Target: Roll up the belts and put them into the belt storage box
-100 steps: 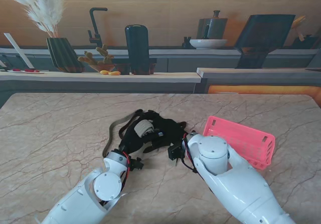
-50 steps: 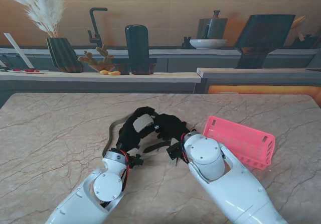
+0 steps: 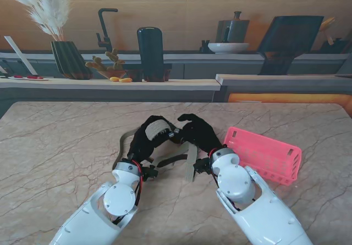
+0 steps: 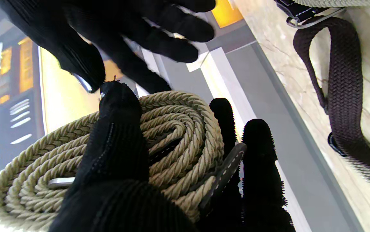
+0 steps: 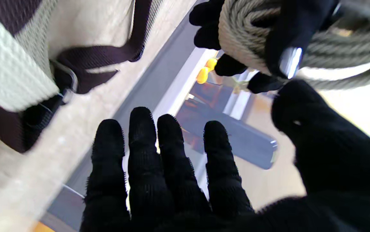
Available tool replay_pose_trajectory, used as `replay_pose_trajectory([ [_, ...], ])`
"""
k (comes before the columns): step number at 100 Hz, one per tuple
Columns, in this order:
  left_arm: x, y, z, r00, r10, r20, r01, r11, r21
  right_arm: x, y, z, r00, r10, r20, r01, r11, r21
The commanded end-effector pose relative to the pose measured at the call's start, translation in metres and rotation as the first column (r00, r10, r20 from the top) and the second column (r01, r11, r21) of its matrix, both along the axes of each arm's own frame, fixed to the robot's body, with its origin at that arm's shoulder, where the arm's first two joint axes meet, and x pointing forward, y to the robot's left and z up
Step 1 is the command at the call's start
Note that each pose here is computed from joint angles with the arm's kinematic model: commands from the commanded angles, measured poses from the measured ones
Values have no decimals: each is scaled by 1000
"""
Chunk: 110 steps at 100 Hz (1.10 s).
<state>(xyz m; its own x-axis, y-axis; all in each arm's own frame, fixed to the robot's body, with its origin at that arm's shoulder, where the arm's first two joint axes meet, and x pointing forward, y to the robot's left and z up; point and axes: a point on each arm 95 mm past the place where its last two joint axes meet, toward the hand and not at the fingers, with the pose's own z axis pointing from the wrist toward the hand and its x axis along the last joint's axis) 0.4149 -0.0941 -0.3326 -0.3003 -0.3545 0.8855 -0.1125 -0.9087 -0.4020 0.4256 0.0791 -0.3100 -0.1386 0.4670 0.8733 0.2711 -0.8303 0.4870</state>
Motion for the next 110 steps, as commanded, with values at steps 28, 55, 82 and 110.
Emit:
replay_pose_trajectory([
  [28, 10, -3, -2, 996, 64, -64, -66, 998, -17, -14, 1, -5, 975, 122, 186, -93, 983, -158],
  [55, 21, -6, -10, 994, 96, -53, -93, 995, 47, -8, 28, -8, 960, 118, 255, -66, 976, -205],
  [82, 23, -9, -14, 996, 88, -10, -86, 991, 101, 1, 53, -7, 960, 155, 235, -97, 966, -240],
  [110, 23, -10, -15, 997, 76, 20, -78, 985, 152, 7, 73, -10, 959, 175, 222, -115, 959, -258],
])
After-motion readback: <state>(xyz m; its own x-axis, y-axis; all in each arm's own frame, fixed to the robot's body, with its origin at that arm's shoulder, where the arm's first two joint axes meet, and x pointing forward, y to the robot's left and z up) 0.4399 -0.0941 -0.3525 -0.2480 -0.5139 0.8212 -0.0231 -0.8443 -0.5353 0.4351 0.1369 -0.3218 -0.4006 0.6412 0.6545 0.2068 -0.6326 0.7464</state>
